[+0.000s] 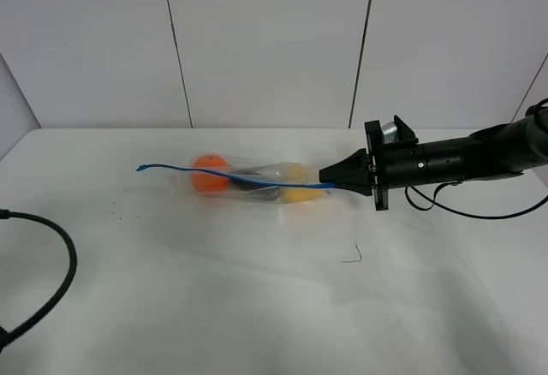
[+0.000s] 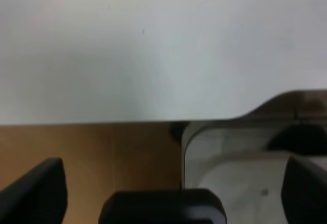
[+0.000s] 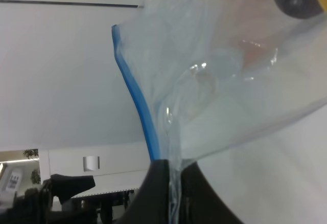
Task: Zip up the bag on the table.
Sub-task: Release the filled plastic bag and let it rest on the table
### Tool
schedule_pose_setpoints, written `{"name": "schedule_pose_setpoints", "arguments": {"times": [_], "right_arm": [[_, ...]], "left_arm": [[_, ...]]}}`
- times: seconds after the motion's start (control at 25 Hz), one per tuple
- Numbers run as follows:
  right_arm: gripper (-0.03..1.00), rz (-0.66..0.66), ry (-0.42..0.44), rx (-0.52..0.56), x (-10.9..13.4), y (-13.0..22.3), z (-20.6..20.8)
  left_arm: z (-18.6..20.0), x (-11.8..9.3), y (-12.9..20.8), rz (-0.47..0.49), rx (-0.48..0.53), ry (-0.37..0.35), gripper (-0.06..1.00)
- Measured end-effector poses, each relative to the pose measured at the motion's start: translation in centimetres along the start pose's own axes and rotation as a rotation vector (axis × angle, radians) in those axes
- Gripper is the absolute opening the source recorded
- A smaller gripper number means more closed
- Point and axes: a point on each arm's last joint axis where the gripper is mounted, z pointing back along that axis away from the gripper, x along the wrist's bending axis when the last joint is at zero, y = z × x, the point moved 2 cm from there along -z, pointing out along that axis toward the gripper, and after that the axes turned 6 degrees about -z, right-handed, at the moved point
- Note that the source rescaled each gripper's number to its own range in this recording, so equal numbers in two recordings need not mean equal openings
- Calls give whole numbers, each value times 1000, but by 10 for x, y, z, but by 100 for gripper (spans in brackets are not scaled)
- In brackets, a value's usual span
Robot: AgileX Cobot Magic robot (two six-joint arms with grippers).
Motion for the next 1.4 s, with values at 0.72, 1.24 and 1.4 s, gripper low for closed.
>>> {"name": "schedule_pose_setpoints", "arguments": {"times": [0.72, 1.24, 1.4], "right_arm": [[3, -11, 10, 11, -1, 1, 0], [82, -78, 55, 33, -6, 4, 0], [85, -86, 168, 71, -13, 4, 2]], "left_arm": [[54, -4, 41, 16, -484, -61, 100], [72, -7, 69, 24, -719, -91, 100], [72, -7, 69, 25, -719, -90, 100]]}}
